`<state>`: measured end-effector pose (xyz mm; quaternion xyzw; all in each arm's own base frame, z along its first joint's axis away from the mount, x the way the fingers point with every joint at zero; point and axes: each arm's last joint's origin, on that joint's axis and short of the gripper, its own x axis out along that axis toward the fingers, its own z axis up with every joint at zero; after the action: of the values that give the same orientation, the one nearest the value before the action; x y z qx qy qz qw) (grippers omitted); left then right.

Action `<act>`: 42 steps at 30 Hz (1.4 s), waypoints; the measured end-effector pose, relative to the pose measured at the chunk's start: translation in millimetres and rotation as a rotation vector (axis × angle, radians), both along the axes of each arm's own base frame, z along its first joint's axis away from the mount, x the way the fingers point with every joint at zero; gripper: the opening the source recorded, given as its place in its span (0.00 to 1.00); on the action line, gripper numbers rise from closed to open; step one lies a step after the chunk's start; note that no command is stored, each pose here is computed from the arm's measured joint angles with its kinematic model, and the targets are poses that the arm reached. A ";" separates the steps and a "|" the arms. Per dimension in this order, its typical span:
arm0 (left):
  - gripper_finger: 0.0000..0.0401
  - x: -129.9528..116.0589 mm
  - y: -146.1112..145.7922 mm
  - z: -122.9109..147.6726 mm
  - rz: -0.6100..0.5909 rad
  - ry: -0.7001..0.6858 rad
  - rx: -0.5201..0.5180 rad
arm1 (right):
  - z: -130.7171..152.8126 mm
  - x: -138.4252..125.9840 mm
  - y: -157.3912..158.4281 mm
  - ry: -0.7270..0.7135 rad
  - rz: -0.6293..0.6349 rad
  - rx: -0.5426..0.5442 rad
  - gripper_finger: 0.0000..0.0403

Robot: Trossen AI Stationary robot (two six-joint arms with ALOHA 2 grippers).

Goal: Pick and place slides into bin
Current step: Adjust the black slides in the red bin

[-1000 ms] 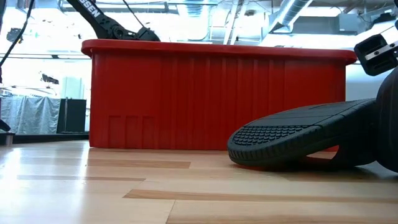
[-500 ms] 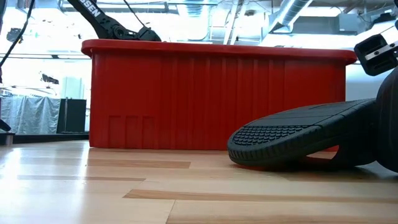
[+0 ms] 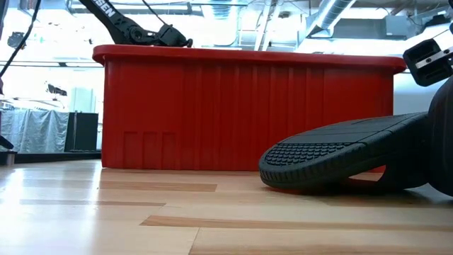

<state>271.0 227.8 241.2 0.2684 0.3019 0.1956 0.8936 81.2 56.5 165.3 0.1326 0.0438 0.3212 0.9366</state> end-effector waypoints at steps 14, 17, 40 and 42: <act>0.43 -4.1 0.2 -5.9 0.093 0.093 0.004 | -0.1 0.0 0.0 0.000 0.000 0.000 0.00; 0.43 -5.7 -3.5 -11.5 0.146 0.138 -0.050 | 0.0 0.0 0.0 0.000 0.000 0.000 0.00; 0.43 -12.4 -36.5 45.4 0.295 0.303 -0.211 | 0.0 0.0 0.0 0.000 0.000 0.000 0.00; 0.43 -9.6 -40.9 46.7 0.276 0.277 -0.270 | 0.0 0.0 0.0 0.000 0.000 0.000 0.00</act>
<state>261.4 186.9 287.9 0.1268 0.4789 0.2348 0.8363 81.2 56.5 165.4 0.1325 0.0437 0.3212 0.9367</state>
